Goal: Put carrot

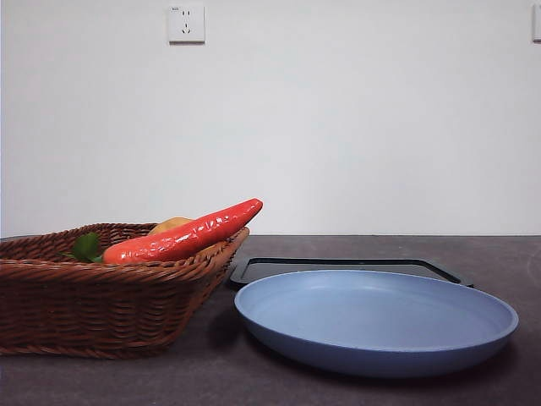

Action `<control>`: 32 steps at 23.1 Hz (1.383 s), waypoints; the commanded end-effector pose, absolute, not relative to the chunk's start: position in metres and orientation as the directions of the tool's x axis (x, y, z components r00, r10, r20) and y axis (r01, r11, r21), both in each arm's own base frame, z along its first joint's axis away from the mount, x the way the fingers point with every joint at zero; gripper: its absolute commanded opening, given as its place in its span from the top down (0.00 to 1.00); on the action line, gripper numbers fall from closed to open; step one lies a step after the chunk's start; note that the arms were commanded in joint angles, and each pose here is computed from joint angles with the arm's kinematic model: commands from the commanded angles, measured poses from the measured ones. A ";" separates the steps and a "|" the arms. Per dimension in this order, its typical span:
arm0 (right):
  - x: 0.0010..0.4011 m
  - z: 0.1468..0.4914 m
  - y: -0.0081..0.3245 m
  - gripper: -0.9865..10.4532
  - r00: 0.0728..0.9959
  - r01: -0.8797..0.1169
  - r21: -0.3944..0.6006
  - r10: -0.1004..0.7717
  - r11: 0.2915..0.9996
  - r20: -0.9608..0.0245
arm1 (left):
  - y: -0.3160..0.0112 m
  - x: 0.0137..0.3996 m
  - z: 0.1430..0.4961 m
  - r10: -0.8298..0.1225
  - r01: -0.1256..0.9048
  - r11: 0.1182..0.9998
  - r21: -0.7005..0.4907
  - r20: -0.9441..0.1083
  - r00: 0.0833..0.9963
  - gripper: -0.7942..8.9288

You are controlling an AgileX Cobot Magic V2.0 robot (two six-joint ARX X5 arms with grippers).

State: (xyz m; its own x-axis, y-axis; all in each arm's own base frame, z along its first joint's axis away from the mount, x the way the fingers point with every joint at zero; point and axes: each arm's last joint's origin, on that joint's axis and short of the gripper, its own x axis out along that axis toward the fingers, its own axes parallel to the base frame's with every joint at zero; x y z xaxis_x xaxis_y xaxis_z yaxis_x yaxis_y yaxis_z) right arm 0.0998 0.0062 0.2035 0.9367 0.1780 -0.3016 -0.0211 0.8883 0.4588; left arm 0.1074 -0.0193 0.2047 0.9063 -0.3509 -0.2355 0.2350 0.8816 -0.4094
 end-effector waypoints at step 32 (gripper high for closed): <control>0.215 0.154 0.050 0.72 0.344 -0.100 0.542 0.540 0.834 -0.768 | -0.050 0.180 0.266 -0.678 0.548 0.733 -0.402 -0.495 0.544 0.63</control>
State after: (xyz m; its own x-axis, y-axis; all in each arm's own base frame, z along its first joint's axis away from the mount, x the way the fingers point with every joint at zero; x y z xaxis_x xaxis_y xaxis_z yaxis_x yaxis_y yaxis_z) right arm 0.2108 0.0485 0.1521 0.3373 0.5389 -0.7719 -0.1081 0.8367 0.5369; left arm 0.1780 -0.0489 0.2624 0.5419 -0.6711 -0.5059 0.5372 0.7396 -0.4055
